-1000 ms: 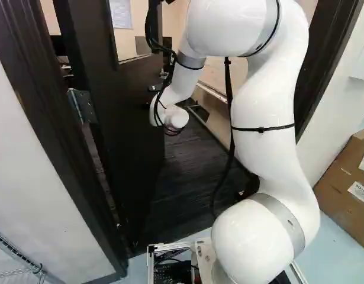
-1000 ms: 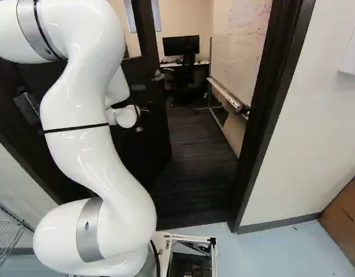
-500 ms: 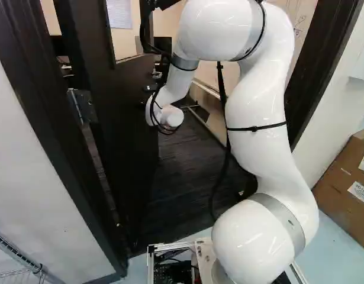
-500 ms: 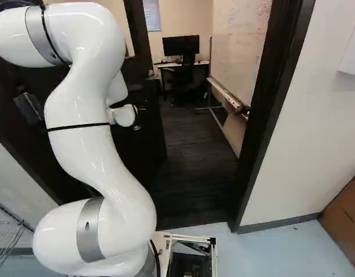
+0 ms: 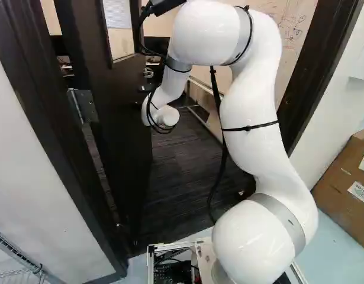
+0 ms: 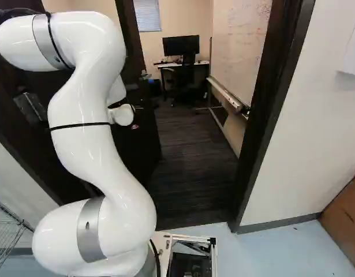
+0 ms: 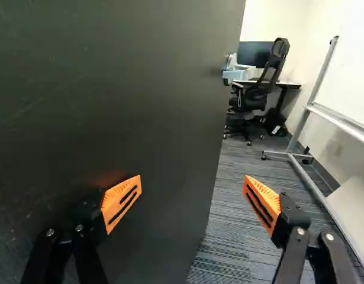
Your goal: Open the door and move inside
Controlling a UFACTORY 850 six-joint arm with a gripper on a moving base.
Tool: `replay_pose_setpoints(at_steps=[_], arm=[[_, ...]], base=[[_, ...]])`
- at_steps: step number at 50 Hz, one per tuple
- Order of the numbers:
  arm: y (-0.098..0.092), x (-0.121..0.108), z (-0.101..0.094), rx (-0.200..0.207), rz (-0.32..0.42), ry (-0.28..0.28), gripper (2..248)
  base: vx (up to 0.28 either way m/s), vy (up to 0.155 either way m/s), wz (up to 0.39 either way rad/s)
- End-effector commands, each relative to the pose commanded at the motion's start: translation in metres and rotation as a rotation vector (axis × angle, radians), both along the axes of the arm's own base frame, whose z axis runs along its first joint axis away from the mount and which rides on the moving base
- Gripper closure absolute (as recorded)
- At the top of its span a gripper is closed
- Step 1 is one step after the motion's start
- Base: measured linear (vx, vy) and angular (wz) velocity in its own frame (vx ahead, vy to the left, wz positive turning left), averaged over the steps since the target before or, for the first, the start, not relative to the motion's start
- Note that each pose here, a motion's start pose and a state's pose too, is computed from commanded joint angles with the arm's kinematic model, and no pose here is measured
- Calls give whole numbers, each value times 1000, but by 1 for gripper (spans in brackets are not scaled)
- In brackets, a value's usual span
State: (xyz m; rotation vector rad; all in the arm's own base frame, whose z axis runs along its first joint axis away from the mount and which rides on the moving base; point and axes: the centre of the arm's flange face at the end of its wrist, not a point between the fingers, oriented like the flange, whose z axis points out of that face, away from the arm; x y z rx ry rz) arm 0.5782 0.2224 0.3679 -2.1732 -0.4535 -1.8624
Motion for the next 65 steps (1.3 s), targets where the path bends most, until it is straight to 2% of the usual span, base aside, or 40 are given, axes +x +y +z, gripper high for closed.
replay_pose_setpoints(at_steps=[27,65], arm=[[27,14,-4,-15,71,-25,3],[66,17,-8,-31,166,-50,3]], base=[[0,0,0],[0,0,0]])
